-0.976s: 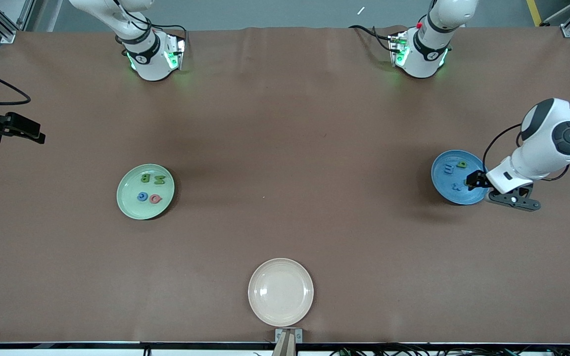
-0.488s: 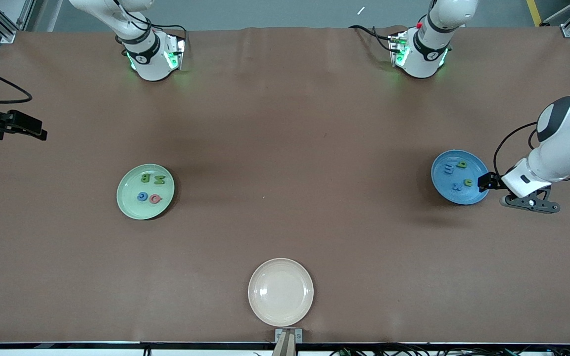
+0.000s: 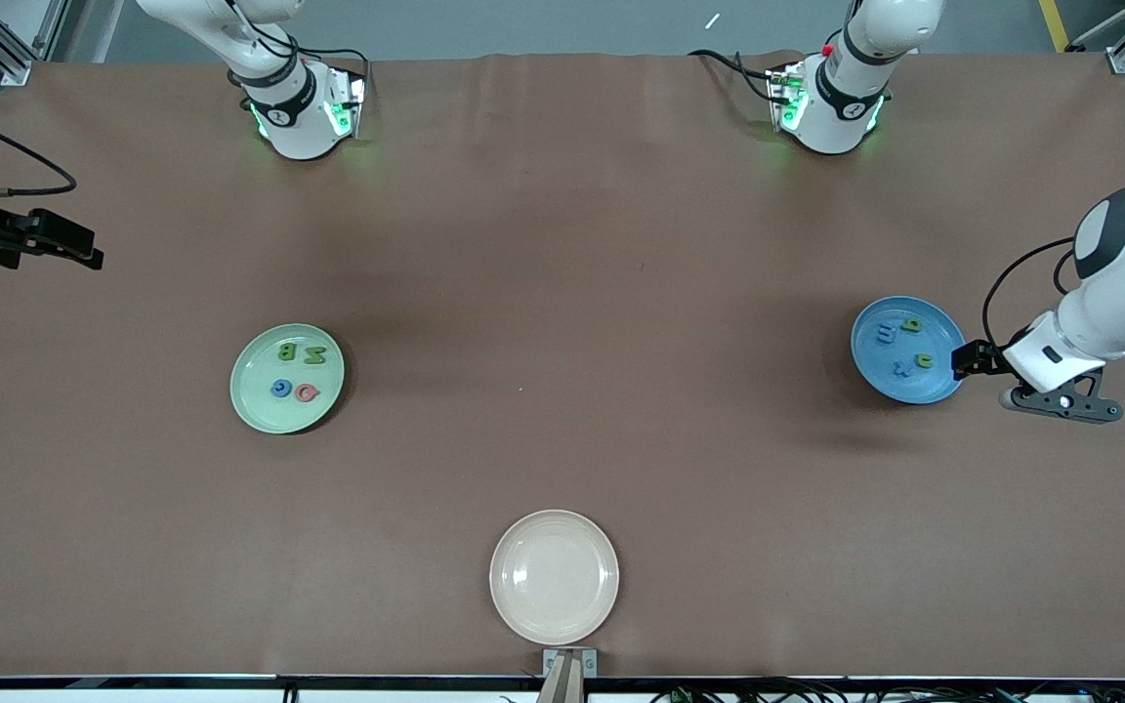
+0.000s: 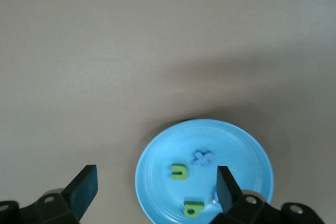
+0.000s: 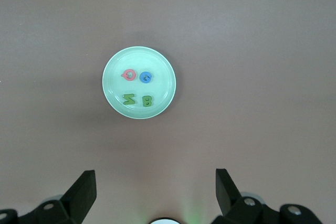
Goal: Sort upper and lower case letters into plates
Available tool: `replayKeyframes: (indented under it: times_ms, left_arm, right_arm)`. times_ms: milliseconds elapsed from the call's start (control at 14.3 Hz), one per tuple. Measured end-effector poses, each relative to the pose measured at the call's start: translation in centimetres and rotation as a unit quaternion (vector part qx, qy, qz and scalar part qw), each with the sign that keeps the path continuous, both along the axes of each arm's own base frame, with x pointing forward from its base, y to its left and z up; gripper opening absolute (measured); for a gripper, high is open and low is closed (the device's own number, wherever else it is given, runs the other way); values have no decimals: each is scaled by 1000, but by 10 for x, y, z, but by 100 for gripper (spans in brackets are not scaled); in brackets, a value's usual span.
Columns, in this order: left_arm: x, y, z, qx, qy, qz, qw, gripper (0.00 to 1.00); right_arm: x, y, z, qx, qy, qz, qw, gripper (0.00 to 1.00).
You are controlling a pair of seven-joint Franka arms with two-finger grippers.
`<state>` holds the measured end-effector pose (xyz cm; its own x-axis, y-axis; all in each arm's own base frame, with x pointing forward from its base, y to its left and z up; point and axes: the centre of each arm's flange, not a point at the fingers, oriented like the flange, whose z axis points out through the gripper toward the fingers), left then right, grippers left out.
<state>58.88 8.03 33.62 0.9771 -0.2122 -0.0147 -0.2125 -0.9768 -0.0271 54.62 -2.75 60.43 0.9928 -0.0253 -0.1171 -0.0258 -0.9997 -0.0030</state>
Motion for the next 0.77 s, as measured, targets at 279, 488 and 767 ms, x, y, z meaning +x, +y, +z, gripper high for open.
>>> replayKeyframes:
  times_ms: [279, 488, 767]
  left_arm:
    - [0, 15, 28, -34, 28, 6, 999, 100]
    - [9, -6, 55, -21, 19, 25, 999, 100]
    - [13, -48, 80, -11, 3, 37, 999, 100]
  right_arm:
    - [-5, 0, 1, 0, 0, 0, 1000, 100]
    - [-10, 0, -3, 1, -1, 0, 1000, 100]
    - [-15, -1, -2, 1, -4, -1, 1000, 100]
